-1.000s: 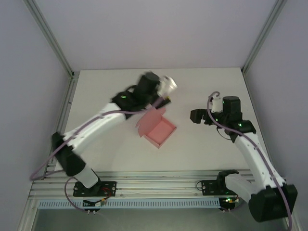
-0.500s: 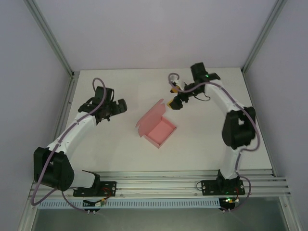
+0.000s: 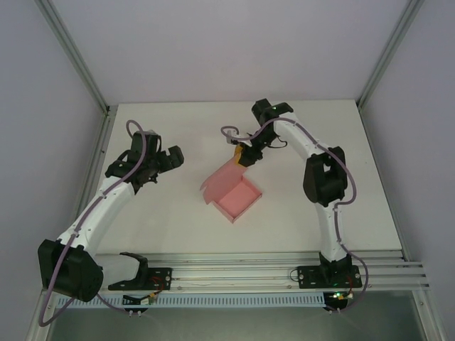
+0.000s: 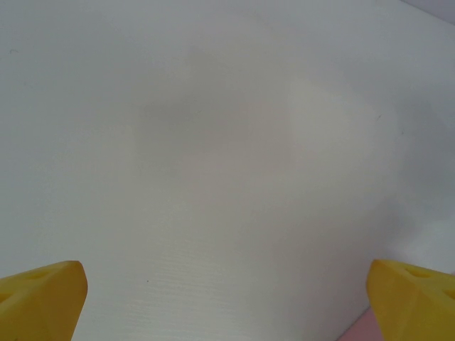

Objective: Assemble paper box

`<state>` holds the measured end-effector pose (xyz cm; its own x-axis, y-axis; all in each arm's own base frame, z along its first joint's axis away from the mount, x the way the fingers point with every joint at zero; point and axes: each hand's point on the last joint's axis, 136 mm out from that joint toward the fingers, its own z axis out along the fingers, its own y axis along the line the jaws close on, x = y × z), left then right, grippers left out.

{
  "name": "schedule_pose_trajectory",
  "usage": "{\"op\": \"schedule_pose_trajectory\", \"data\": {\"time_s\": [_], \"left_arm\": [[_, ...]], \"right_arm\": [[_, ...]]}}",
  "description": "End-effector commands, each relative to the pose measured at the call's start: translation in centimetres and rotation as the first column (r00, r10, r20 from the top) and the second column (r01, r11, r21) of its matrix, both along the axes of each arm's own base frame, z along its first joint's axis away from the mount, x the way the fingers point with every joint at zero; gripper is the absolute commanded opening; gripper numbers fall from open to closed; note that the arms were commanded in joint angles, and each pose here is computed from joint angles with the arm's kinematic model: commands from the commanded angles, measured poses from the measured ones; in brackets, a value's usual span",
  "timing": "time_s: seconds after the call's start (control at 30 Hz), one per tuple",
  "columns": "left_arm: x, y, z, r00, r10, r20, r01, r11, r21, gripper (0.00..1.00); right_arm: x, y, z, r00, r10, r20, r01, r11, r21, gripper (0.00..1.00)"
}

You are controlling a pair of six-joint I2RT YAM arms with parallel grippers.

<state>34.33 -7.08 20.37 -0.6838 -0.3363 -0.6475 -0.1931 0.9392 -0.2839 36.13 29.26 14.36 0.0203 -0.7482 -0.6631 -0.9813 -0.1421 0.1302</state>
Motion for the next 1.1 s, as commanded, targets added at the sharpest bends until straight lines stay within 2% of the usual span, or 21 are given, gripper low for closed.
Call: {"op": "schedule_pose_trajectory", "data": {"time_s": [0.0, 0.13, 0.23, 0.37, 0.43, 0.5, 0.53, 0.57, 0.6, 0.67, 0.73, 0.83, 0.9, 1.07], "left_arm": [[0.3, -0.2, 1.2, 0.998, -0.026, 0.053, 0.026, 1.000, -0.014, 1.00], [0.9, -2.2, 1.9, 0.986, -0.135, 0.095, 0.139, 0.989, -0.044, 1.00], [1.5, -3.9, 2.7, 0.955, -0.249, 0.164, 0.259, 0.965, -0.043, 1.00], [1.9, -6.2, 3.8, 0.859, -0.410, 0.307, 0.426, 0.904, 0.015, 1.00], [1.5, -8.1, 3.7, 0.790, -0.518, 0.327, 0.543, 0.840, 0.019, 1.00], [0.8, -9.9, 2.8, 0.709, -0.629, 0.319, 0.657, 0.753, 0.024, 1.00], [0.9, -10.3, 2.2, 0.688, -0.656, 0.310, 0.684, 0.729, 0.025, 1.00], [1.2, -10.5, 1.7, 0.681, -0.668, 0.301, 0.695, 0.719, 0.025, 1.00], [1.4, -10.7, 1.2, 0.673, -0.683, 0.286, 0.706, 0.708, 0.028, 1.00], [1.7, -11.2, 0.3, 0.644, -0.724, 0.247, 0.742, 0.670, 0.031, 1.00], [1.6, -11.7, -0.4, 0.606, -0.768, 0.206, 0.782, 0.623, 0.022, 0.95], [0.6, -12.2, -1.7, 0.556, -0.820, 0.135, 0.829, 0.559, -0.021, 0.87], [0.2, -12.4, -2.3, 0.539, -0.836, 0.108, 0.842, 0.537, -0.044, 0.83], [0.3, -12.8, -4.2, 0.549, -0.835, 0.031, 0.836, 0.548, -0.014, 0.72]], "right_arm": [[0.2, -1.0, 2.1, 0.996, -0.074, 0.043, 0.075, 0.997, -0.013, 0.14], [0.0, -2.0, 2.5, 0.991, -0.135, 0.005, 0.135, 0.990, -0.037, 0.10], [0.4, -2.6, 2.6, 0.975, -0.220, -0.017, 0.220, 0.975, -0.029, 0.09], [0.9, -3.6, 1.7, 0.956, -0.291, 0.038, 0.291, 0.957, 0.010, 0.09], [1.2, -3.8, 1.8, 0.946, -0.321, 0.043, 0.320, 0.947, 0.032, 0.11], [1.0, -3.9, 2.1, 0.947, -0.322, 0.004, 0.321, 0.945, 0.054, 0.19], [1.0, -4.0, 2.0, 0.944, -0.330, -0.011, 0.330, 0.942, 0.056, 0.21], [1.2, -4.1, 2.0, 0.941, -0.338, -0.017, 0.339, 0.939, 0.057, 0.25], [1.4, -4.3, 1.8, 0.936, -0.351, -0.020, 0.351, 0.935, 0.054, 0.36], [1.7, -4.9, 1.8, 0.925, -0.378, -0.025, 0.379, 0.924, 0.051, 0.42], [1.5, -5.5, 2.1, 0.915, -0.401, -0.039, 0.403, 0.914, 0.044, 0.54], [0.3, -6.5, 1.8, 0.909, -0.413, -0.046, 0.414, 0.910, 0.003, 0.56], [-0.3, -6.9, 1.4, 0.908, -0.416, -0.047, 0.415, 0.910, -0.023, 0.55], [-0.4, -7.0, 0.8, 0.890, -0.448, -0.085, 0.445, 0.894, -0.051, 0.49]]}}
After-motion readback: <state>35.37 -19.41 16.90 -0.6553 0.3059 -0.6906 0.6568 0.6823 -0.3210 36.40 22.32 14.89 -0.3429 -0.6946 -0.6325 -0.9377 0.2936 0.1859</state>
